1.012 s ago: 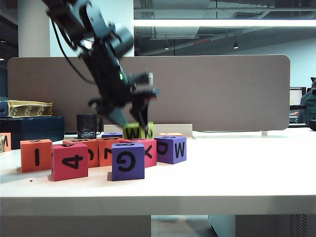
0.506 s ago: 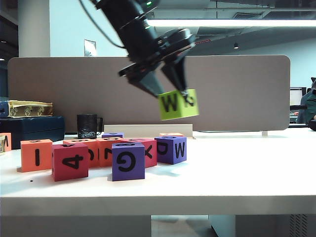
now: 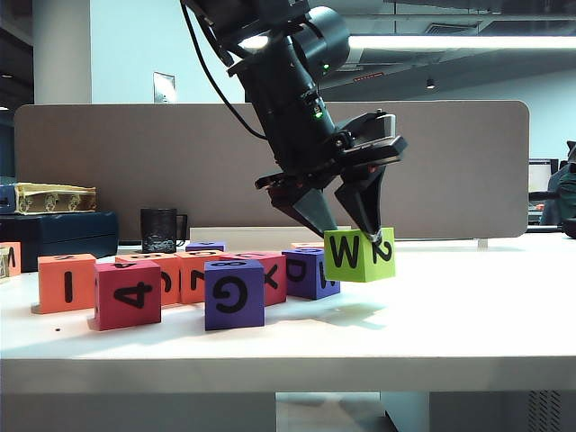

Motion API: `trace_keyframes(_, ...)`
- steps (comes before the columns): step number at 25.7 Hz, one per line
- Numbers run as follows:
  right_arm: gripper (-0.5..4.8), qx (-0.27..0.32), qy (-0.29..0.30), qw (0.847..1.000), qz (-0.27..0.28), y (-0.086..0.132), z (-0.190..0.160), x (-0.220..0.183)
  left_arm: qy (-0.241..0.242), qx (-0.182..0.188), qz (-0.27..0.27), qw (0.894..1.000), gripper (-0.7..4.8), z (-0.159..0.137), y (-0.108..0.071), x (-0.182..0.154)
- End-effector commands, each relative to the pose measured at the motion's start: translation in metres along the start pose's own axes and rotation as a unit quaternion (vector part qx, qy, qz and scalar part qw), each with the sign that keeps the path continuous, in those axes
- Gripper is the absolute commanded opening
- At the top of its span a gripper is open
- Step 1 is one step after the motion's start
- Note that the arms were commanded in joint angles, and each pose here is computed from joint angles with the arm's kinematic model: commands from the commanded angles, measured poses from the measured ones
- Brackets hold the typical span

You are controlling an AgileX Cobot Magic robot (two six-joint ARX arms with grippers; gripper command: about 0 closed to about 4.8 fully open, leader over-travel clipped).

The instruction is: Select the appropriate blocks from the scattered letter blocks on the table and arrange them in a row to spell out "23".

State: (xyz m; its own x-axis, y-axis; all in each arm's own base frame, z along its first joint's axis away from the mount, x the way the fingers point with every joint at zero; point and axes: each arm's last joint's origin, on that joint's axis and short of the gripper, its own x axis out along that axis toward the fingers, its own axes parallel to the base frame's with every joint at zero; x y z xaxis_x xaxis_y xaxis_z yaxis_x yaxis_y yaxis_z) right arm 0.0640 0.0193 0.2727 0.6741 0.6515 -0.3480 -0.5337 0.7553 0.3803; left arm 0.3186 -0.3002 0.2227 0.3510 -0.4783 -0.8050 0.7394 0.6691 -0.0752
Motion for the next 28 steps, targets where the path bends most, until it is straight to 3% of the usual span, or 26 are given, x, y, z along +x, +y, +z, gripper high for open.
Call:
trace_keyframes(1,-0.01,0.004,-0.001,0.998,-0.063,-0.003,0.000,-0.001,-0.011,0.007,-0.005,1.000,2.36,0.003,-0.006,-0.002)
trace_keyframes(10,-0.01,0.016,0.004,0.996,-0.084,-0.004,-0.002,-0.001,-0.003,0.026,-0.015,1.000,2.37,-0.001,-0.026,0.017)
trace_keyframes(16,-0.01,0.016,0.004,0.996,-0.085,-0.004,-0.002,-0.001,0.015,0.029,-0.020,0.999,2.49,-0.008,-0.029,0.036)
trace_keyframes(19,-0.01,0.016,0.004,0.996,-0.085,-0.004,-0.002,-0.001,0.010,0.029,-0.038,0.999,3.60,-0.005,-0.031,0.034)
trace_keyframes(25,-0.01,0.016,0.004,0.996,-0.085,-0.004,-0.002,-0.001,0.011,0.031,-0.037,0.999,3.72,0.005,-0.032,0.025)
trace_keyframes(28,-0.01,0.016,0.004,0.996,-0.085,-0.004,-0.002,-0.001,0.013,0.063,-0.031,0.997,3.72,0.022,-0.033,0.006)
